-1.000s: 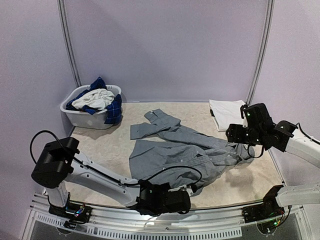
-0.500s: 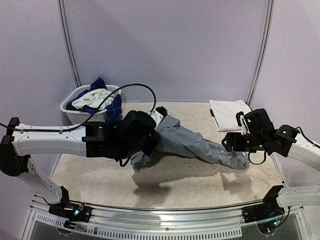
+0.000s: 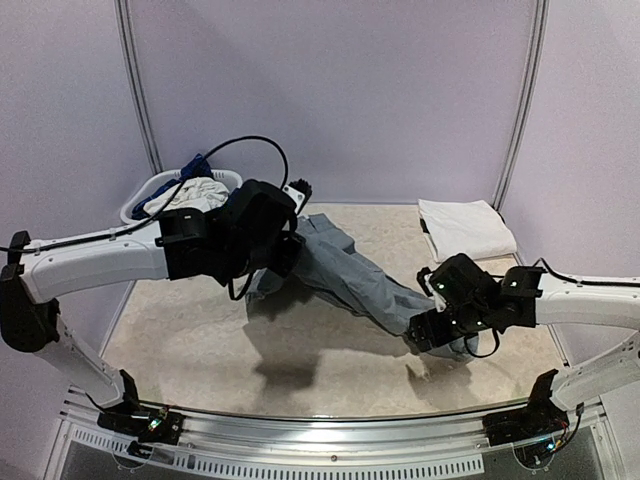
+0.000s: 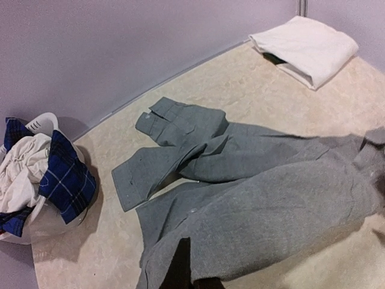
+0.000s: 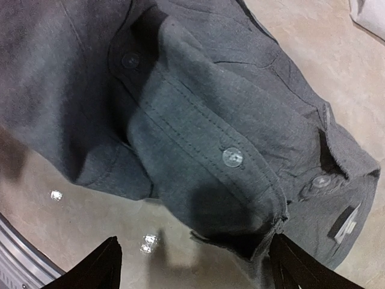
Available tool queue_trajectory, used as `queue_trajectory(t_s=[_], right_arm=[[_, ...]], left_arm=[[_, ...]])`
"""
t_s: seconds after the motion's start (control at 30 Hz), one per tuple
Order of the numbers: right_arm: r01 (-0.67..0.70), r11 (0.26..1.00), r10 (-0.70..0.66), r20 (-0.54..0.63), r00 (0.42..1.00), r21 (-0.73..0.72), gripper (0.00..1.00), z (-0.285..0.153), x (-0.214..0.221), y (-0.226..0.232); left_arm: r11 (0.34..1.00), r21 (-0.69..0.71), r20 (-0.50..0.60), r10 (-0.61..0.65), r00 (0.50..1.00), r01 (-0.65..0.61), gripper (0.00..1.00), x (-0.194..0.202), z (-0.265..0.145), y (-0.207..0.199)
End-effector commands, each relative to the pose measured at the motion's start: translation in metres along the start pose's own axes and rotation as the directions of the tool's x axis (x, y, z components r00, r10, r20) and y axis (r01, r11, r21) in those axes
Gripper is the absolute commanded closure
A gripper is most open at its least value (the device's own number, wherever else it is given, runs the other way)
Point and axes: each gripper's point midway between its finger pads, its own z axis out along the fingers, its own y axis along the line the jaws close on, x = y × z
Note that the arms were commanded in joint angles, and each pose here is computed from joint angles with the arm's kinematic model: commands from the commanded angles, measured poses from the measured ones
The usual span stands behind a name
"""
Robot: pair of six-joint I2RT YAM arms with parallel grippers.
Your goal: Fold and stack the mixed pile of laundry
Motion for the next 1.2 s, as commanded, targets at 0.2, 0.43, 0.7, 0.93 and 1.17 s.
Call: queue_trajectory(t_s=[0.2, 0.43, 0.7, 0.93, 1.17], right_arm=[[0.001, 0.987, -0.024, 0.142, 0.99, 0.161, 0.16, -0.008, -0.038, -0.007], [0.161, 0.974, -0.127, 0.205, 0.971, -0.162, 0.2, -0.052, -0.048, 0.075], [0.207, 0.965, -0.18, 0.167, 0.969, -0.162, 0.2, -0.01, -0.034, 0.106], [0.161, 0.987, -0.153, 0.202, 0.967, -0.02, 0.24, 0.016, -0.044, 0.091], [0.184, 0.981, -0.178, 0.086, 0.98, -0.066, 0.34, 0.061, -0.022, 0.111]], left_arm=[[0.999, -0.014, 0.005, -0.04, 0.999, 0.041, 1.0, -0.023, -0.001, 0.021], [0.997, -0.034, -0.014, -0.066, 0.998, 0.065, 1.0, -0.028, 0.009, 0.032], [0.995, -0.043, 0.005, -0.091, 0.996, 0.091, 1.0, -0.049, 0.001, 0.047], [0.996, -0.034, 0.005, -0.086, 0.996, 0.086, 1.0, -0.053, -0.003, 0.048], [0.996, -0.035, 0.005, -0.086, 0.996, 0.086, 1.0, -0.054, -0.003, 0.049]])
